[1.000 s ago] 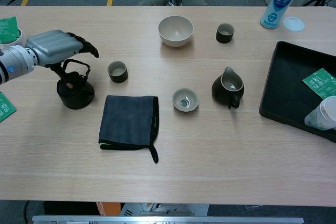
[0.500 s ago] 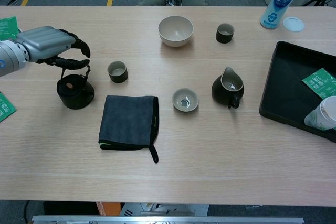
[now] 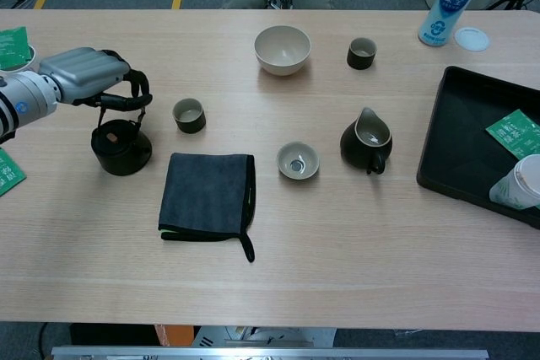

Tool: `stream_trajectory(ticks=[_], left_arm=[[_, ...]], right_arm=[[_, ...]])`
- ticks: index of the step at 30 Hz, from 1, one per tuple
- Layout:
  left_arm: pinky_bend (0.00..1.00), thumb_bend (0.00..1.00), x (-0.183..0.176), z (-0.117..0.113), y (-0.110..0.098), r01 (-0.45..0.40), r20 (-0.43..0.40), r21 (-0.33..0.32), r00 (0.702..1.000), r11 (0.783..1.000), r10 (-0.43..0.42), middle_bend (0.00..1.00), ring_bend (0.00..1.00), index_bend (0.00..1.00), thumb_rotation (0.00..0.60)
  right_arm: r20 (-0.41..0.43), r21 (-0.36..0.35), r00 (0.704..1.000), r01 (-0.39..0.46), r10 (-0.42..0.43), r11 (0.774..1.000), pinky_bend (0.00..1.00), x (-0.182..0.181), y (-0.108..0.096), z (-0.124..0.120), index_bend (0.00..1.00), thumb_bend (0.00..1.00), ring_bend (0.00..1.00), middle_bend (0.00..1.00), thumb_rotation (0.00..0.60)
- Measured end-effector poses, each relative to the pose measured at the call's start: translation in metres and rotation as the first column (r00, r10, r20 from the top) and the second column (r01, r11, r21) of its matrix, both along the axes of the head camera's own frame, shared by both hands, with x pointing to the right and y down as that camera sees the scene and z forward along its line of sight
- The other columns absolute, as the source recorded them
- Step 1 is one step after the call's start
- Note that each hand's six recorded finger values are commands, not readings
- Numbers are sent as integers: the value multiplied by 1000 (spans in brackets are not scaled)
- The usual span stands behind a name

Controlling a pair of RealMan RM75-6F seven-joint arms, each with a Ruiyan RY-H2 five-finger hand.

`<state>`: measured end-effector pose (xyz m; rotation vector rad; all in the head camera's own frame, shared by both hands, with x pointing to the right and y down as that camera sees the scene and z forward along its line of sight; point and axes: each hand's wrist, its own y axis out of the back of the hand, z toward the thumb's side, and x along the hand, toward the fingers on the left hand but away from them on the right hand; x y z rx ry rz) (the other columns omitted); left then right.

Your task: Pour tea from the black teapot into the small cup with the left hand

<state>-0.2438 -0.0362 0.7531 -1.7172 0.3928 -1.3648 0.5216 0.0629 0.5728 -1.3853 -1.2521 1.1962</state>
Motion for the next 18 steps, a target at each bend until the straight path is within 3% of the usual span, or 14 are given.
stream_trajectory(ticks=[8,18], left_arm=[[107,327,-9,13,1,18,53,-12,998,1000,-17,392,234,353,0],[107,327,-7,12,4,15,42,-1,999,1000,-15,425,313,421,0]], right_arm=[[1,-2,1000,-1,1,1000,284,1,0,1,316,108,225,344,600],[1,-4,1000,-1,1,1000,284,1,-2,3,317,108,225,344,600]])
